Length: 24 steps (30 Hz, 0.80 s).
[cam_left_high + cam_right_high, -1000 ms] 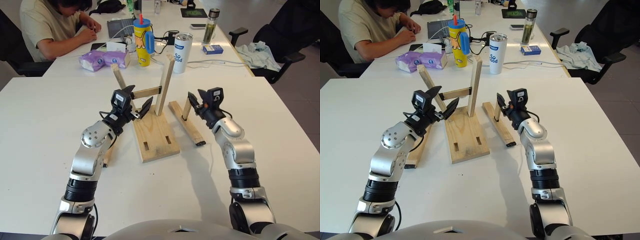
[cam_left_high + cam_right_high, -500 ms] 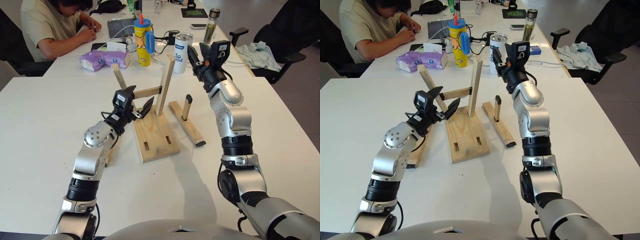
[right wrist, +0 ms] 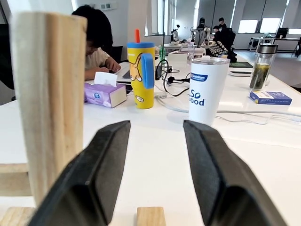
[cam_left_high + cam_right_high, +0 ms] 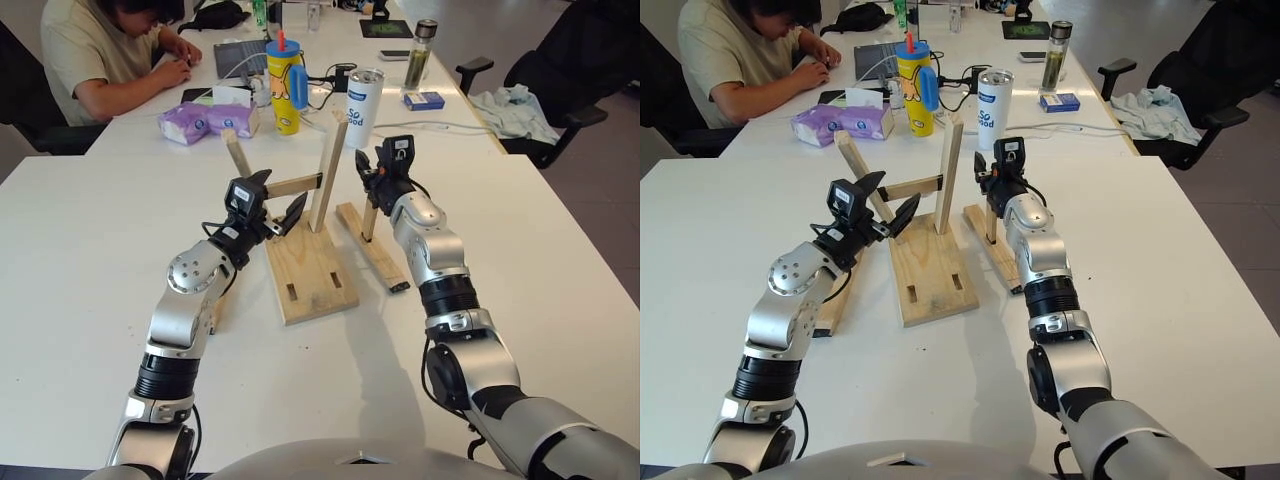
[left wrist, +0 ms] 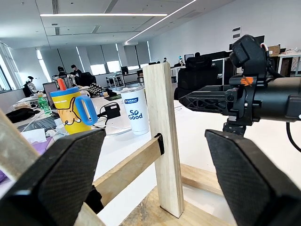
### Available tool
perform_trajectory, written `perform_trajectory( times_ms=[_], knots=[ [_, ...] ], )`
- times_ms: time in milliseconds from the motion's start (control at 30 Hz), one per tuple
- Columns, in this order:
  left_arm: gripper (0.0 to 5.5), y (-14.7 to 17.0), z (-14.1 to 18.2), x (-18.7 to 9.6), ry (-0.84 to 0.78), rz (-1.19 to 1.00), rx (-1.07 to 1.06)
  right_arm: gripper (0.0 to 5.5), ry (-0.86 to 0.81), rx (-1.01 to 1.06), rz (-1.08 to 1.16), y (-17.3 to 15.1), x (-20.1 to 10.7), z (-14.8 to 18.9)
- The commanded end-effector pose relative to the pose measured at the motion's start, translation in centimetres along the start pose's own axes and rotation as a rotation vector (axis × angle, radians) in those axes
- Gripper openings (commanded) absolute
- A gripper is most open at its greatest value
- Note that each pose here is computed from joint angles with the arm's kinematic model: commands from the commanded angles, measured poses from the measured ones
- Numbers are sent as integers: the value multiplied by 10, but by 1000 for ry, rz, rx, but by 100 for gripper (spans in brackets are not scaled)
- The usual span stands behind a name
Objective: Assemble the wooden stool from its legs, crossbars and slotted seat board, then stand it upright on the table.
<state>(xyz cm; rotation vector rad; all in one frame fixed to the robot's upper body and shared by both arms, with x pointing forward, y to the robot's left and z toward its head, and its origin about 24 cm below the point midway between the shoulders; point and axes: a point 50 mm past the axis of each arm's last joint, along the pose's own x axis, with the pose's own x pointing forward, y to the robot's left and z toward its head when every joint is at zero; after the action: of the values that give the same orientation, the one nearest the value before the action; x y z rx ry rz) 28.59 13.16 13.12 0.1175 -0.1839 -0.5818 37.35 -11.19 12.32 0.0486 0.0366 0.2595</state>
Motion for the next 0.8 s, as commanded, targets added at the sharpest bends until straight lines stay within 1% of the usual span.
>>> perform_trajectory(
  times_ms=[33,100,167,267,333,367,433,500,600,667,733,800],
  knots=[
    [392,4,2,1,-5,12,10,209,237,38,-58,-15,-14,-55],
    [392,5,2,1,-5,13,9,209,160,13,-36,-15,-9,-40],
    [392,4,2,2,-6,12,8,209,31,1,4,-10,-7,-17],
    [392,3,2,2,-7,9,8,209,-194,-12,43,-4,-10,25],
    [392,2,1,1,-3,4,9,209,-343,-51,59,-1,-18,57],
    [392,1,0,0,2,-2,8,209,-388,-71,56,-1,-23,68],
    [392,-3,-2,-5,14,-34,-3,209,-421,-86,49,-7,-32,82],
    [392,-10,-3,-11,17,-100,-33,209,-394,-70,2,-25,-42,83],
    [392,-23,0,-23,32,-223,-85,209,-252,-47,-64,-54,-57,58],
    [392,-32,2,-30,56,-301,-106,240,-145,-39,-105,-71,-69,37],
    [392,-40,0,-39,110,-387,-85,272,40,-36,-99,-83,-84,5],
    [392,-45,-5,-47,168,-432,-45,306,189,-31,-59,-86,-97,-19]
  ],
)
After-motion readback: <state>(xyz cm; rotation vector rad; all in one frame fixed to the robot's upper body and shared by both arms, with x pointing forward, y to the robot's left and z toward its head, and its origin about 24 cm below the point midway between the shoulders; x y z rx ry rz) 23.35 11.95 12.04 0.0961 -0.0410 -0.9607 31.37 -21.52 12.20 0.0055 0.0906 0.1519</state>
